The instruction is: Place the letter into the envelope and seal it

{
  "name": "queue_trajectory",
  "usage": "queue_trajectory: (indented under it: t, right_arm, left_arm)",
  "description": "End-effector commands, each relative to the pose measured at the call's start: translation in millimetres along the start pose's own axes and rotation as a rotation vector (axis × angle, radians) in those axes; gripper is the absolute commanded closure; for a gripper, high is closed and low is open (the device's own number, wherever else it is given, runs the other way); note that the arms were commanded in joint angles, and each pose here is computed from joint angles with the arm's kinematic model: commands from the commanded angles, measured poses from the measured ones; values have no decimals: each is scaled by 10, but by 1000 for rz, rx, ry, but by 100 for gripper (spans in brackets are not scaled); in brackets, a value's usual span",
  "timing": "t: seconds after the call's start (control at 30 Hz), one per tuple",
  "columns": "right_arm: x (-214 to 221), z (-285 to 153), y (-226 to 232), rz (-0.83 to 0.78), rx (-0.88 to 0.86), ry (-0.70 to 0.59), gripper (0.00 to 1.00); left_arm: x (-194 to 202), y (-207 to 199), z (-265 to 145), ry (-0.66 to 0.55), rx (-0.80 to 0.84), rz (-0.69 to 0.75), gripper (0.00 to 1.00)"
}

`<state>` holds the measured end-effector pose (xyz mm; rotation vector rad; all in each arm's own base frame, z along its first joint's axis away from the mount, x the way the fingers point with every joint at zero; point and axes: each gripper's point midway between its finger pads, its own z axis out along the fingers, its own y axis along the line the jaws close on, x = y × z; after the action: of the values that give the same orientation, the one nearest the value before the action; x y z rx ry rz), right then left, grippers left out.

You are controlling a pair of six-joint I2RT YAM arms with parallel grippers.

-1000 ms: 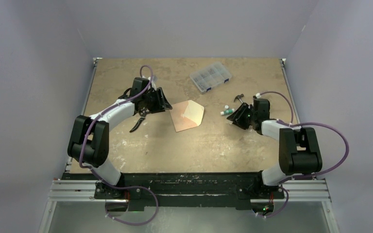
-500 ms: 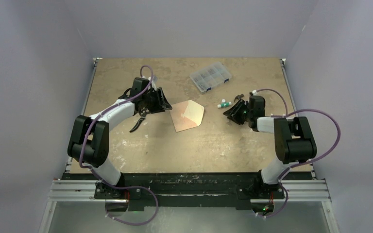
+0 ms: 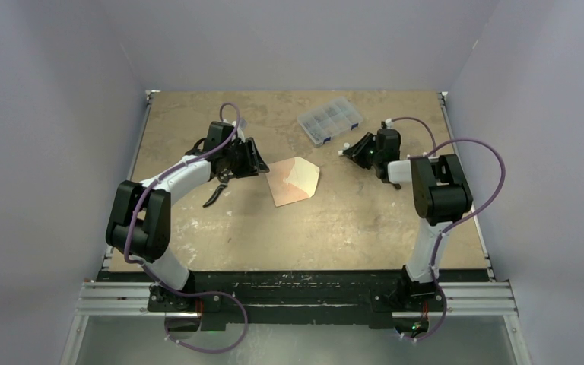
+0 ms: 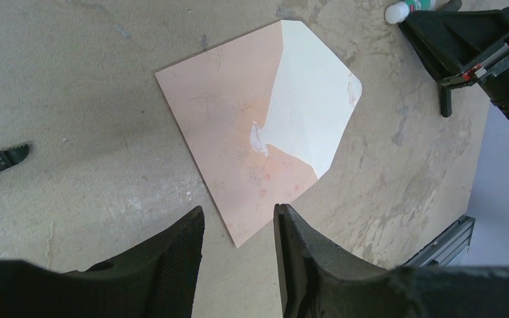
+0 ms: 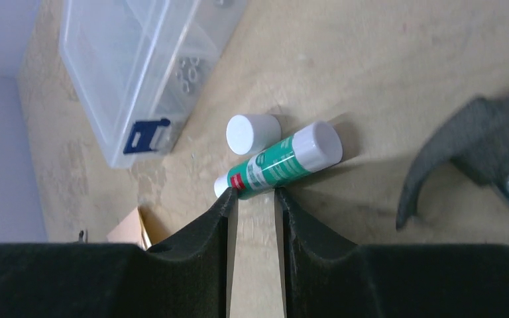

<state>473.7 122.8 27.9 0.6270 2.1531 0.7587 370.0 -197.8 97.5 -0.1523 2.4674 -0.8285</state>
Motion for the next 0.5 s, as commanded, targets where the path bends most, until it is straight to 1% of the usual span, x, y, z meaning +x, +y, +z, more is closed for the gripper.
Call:
queue_trajectory:
  t: [0.0, 0.2, 0.33, 0.47]
  right_arm:
    - [97, 163, -288, -56, 98, 26, 70]
    - [51, 134, -116, -99, 42, 37, 69]
    - [-31, -21, 123, -133, -9, 22, 68]
    - [-21, -199, 258, -152, -40, 29, 65]
  left_arm:
    - [-62, -42, -10, -18, 11, 33, 58]
    - [-61, -41, -7, -17, 11, 32, 58]
    - [-65, -48, -6, -16, 13, 33, 58]
    - [-57, -57, -4, -16, 22, 31, 58]
